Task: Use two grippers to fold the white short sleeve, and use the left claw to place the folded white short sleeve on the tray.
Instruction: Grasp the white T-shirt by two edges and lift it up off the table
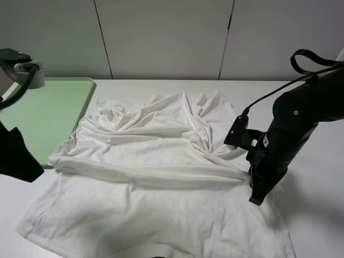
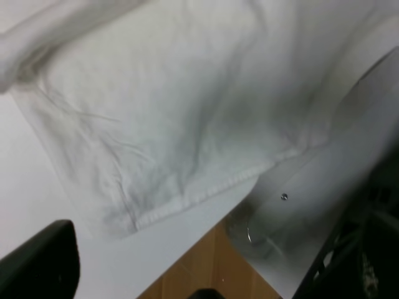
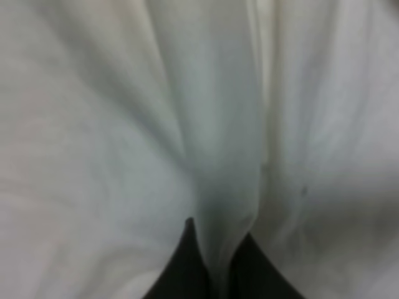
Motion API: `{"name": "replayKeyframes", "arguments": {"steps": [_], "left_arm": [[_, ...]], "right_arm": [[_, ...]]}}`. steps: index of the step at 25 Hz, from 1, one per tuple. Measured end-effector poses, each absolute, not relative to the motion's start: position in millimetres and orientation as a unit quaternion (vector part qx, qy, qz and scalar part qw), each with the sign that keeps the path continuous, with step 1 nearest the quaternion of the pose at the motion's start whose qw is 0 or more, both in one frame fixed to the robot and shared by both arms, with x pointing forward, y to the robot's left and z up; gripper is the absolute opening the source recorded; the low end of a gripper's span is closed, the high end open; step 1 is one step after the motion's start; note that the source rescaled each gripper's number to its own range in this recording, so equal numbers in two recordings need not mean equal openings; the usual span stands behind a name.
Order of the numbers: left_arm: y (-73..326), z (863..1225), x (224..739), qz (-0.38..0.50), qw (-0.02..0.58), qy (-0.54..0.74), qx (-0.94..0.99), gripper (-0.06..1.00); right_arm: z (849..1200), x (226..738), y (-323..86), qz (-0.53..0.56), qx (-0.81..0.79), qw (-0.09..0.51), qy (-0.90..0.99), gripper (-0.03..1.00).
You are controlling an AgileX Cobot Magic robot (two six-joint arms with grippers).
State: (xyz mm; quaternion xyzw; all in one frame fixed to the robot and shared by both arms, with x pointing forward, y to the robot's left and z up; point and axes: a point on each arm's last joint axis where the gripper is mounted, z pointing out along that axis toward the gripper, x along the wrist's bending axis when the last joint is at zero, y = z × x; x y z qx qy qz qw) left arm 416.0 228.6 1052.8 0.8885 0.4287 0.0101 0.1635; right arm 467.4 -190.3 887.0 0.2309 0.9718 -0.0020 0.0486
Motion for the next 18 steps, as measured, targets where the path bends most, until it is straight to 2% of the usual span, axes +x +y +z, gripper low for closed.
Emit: {"name": "replayKeyframes", "arguments": {"steps": [1, 2, 3, 4, 9, 14, 18], "left_arm": [[228.6, 1052.8, 416.0, 0.010, 0.164, 0.429, 0.888, 0.88], [228.5, 1053.0, 416.6, 0.013, 0.165, 0.429, 0.888, 0.88], [228.4, 1053.1, 417.1, 0.015, 0.167, 0.429, 0.888, 0.88], [228.0, 1053.3, 417.5, 0.016, 0.170, 0.431, 0.886, 0.88], [222.0, 1055.1, 419.4, 0.005, 0.205, 0.445, 0.872, 0.88], [220.5, 1056.4, 427.2, 0.039, 0.228, 0.430, 0.872, 0.88], [219.4, 1051.5, 435.2, 0.054, 0.227, 0.408, 0.883, 0.88]], "right_arm": [[886.9, 466.6, -189.8, 0.000, 0.240, 0.044, 0.970, 0.38], [886.9, 466.3, -189.4, 0.002, 0.245, 0.041, 0.969, 0.34], [886.9, 465.7, -188.7, 0.005, 0.254, 0.037, 0.967, 0.15], [886.8, 464.7, -188.5, 0.005, 0.259, 0.032, 0.965, 0.02], [886.8, 463.8, -188.4, 0.004, 0.264, 0.027, 0.964, 0.00], [886.8, 464.0, -188.2, 0.006, 0.273, 0.027, 0.962, 0.00], [886.8, 464.0, -188.2, 0.006, 0.274, 0.027, 0.961, 0.00]]}}
